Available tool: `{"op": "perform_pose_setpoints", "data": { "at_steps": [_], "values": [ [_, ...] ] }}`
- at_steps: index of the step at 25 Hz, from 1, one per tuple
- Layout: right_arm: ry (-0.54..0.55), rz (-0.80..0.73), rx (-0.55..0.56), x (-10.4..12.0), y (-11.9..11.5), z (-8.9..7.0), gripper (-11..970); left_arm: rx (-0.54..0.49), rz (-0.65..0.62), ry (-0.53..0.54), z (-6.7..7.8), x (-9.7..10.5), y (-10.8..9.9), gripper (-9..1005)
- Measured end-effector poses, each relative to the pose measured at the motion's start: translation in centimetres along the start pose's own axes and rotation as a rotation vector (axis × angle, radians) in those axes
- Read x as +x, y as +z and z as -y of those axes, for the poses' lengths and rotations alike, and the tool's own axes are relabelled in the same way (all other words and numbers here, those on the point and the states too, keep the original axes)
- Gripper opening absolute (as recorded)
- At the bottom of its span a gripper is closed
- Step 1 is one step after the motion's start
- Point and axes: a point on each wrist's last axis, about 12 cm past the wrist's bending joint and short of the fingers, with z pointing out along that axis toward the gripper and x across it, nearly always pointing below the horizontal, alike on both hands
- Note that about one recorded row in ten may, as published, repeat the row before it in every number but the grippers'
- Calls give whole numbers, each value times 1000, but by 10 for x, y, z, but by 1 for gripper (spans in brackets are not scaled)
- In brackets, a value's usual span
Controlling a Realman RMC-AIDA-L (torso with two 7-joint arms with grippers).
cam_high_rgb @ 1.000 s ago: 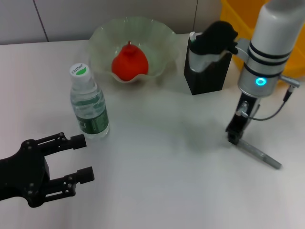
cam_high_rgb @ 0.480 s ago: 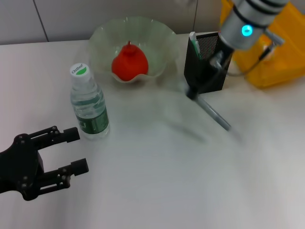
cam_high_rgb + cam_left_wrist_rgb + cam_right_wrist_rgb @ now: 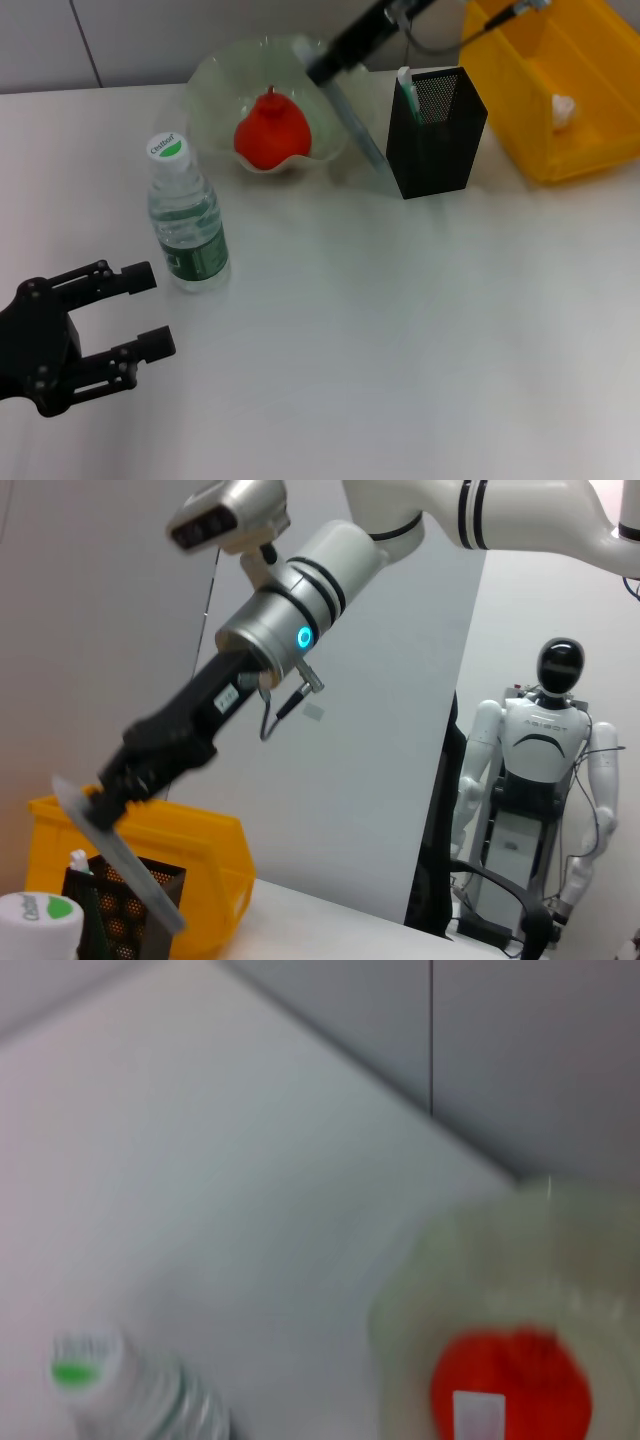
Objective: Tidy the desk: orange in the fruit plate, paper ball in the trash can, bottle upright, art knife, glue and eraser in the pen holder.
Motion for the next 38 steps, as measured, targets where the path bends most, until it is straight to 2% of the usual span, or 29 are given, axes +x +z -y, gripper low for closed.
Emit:
{"op": "perform_pose_setpoints", "data": {
  "at_steps": [3, 6, 11, 12, 13, 15, 18, 22, 28, 38],
  "values": [
    [8, 123, 4, -1, -12, 7, 141, -13, 7, -4, 1, 1, -3, 729],
    [21, 180, -4, 5, -18, 11, 140, -20, 11, -6, 2, 2, -4, 729],
    [36, 284, -12, 32, -37, 23, 139, -27, 15, -9, 3, 3, -5, 729],
    [39, 304, 1, 45, -42, 28, 139, -28, 15, -10, 3, 3, -5, 729],
    [39, 304, 1, 45, -42, 28, 139, -31, 17, -11, 2, 3, -5, 729],
    [40, 326, 20, 60, -46, 34, 139, -33, 21, -11, 2, 3, -3, 729],
    [29, 367, 45, 80, -49, 41, 140, -40, 28, -11, 2, 3, -3, 729],
    [-9, 421, 85, 94, -52, 48, 140, -62, 48, -14, 2, 4, -5, 729],
    [-53, 426, 160, 101, -50, 56, 138, -76, 72, -35, 3, 8, -6, 729],
    [-57, 411, 181, 115, -37, 60, 136, -92, 82, -25, 4, 10, -7, 729]
  ]
}}
